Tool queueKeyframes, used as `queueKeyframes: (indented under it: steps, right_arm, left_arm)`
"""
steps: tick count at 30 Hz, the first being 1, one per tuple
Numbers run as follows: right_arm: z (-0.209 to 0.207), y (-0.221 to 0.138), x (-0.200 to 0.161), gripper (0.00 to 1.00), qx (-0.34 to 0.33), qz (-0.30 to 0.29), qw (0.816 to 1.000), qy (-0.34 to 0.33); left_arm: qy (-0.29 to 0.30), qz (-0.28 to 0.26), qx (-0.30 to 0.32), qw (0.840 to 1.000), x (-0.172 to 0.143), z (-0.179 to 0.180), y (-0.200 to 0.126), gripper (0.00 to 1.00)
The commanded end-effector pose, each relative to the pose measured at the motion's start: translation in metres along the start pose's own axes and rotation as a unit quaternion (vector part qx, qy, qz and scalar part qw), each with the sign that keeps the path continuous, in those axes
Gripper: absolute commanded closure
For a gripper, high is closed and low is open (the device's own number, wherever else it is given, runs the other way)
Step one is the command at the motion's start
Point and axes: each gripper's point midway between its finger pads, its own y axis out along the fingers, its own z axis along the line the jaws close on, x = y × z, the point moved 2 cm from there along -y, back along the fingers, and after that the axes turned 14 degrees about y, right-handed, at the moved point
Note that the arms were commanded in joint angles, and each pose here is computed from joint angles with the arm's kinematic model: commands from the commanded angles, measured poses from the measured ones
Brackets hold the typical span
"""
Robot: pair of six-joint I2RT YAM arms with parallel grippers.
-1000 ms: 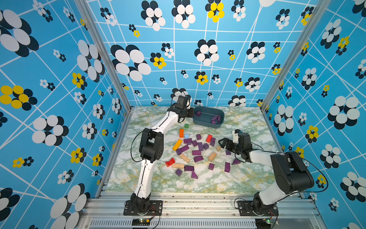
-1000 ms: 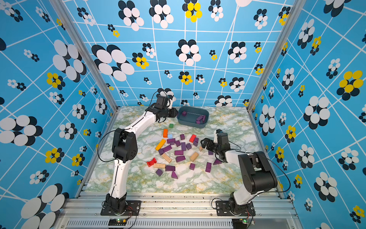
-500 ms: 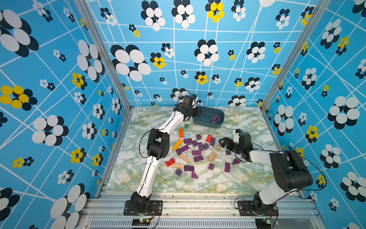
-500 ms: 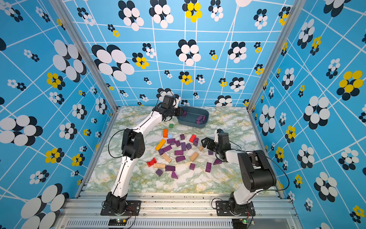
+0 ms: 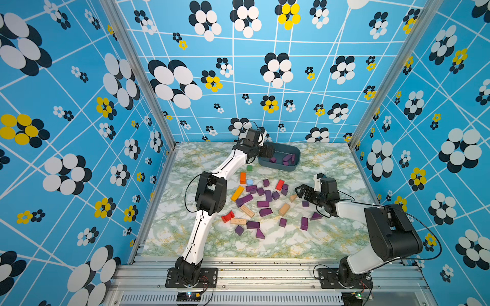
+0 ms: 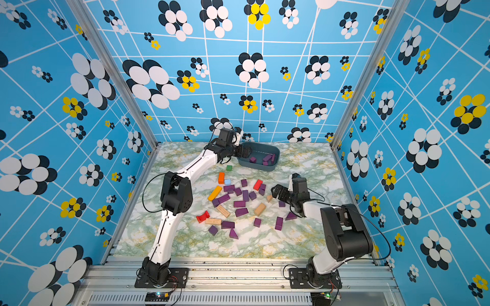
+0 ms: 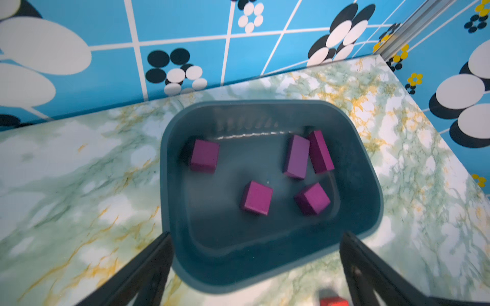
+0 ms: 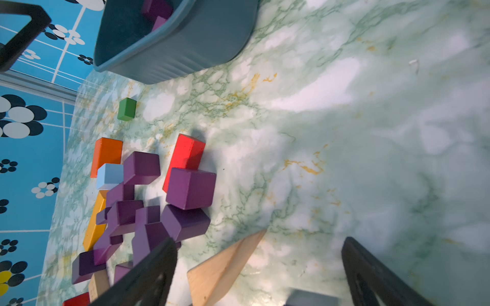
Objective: Pick purple bricks into the storage bin
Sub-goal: Place the building block in the storage box, then pick up the building block from the center of the board.
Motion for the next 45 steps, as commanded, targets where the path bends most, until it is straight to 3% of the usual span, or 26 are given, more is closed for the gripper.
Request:
queueKeyframes:
  steps: [1, 4, 12, 19, 24, 45]
  right_arm:
    - [0.0, -0.005, -0.004, 0.01, -0.003, 0.02, 1.0, -0.009]
    - [0.013, -0.003, -0.005, 0.04, 0.009, 0.043, 0.999, -0.019]
    - [0.048, 0.002, -0.009, 0.2, 0.001, 0.064, 0.996, -0.067]
    - [0.065, 0.021, -0.017, 0.47, -0.006, 0.089, 0.993, -0.08]
    - [0.071, 0.026, -0.025, 0.59, -0.02, 0.104, 0.988, -0.111]
    - [0.053, 0.039, -0.036, 0.55, -0.1, 0.114, 0.962, -0.226]
  left_arm:
    - [0.029, -0.068, 0.018, 0.997, 0.033, -0.015, -0.057, 0.01]
    - [0.027, -0.108, 0.039, 0.993, 0.025, -0.021, -0.095, 0.01]
    - [0.033, -0.13, 0.061, 0.989, -0.04, -0.036, -0.175, 0.01]
    - [0.055, -0.115, 0.11, 0.986, -0.106, -0.029, -0.212, 0.01]
    - [0.055, -0.119, 0.127, 0.983, -0.136, -0.022, -0.228, 0.0]
    - [0.06, -0.151, 0.081, 0.983, -0.163, -0.028, -0.233, 0.01]
